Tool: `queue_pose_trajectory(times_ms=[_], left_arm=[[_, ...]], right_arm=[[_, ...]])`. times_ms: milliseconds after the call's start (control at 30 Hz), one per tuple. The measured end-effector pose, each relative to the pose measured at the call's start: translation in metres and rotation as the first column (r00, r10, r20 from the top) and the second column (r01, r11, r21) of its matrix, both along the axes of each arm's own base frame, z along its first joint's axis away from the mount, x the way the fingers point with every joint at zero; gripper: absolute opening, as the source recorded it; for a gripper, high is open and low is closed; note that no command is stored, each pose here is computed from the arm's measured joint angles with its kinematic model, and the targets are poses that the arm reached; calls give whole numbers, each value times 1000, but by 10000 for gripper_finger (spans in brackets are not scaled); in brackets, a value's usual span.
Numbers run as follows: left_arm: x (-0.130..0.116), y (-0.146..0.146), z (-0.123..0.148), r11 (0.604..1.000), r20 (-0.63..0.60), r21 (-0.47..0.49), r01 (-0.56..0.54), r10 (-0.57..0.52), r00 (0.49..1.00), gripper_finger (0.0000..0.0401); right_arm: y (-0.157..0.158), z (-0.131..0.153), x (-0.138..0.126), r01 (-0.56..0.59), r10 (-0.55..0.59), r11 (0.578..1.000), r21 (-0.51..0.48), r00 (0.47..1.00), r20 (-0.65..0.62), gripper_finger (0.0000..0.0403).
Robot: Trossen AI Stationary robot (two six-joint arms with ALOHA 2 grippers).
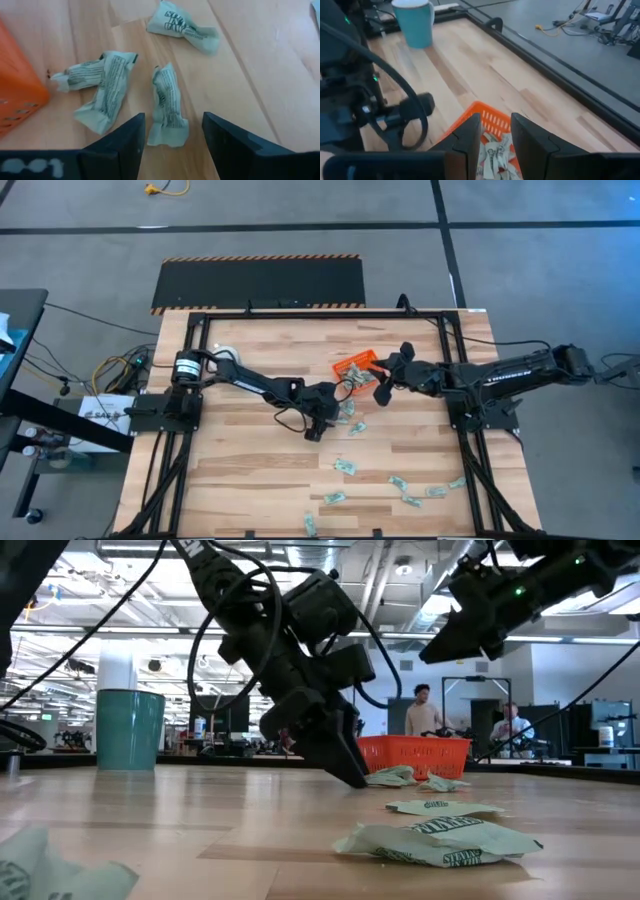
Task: Pick and place Stevia / Truvia into bins
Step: Put the stevia packet into the orange bin
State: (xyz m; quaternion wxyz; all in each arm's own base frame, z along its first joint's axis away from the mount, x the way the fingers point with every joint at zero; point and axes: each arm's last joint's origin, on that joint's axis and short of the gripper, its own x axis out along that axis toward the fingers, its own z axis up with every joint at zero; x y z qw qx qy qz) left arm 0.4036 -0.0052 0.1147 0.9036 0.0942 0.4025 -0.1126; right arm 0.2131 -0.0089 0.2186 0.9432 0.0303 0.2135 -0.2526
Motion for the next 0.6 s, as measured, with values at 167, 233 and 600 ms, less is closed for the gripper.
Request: queue_pose_trajectory(times_ms=[167, 233, 600], left_arm=[[0, 0, -2, 1000, -7, -10, -11, 10, 1000, 187], [0, 0, -2, 1000, -10, -15, -17, 17, 1000, 176], [0, 0, -4, 996, -25, -55, -69, 68, 997, 21]], right_arm=[[0, 1, 0, 1, -1, 1000, 0, 1000, 10, 100], [0, 1, 0, 1, -1, 1000, 0, 1000, 10, 100], [0, 1, 1, 1, -1, 1000, 0, 1000, 14, 100]])
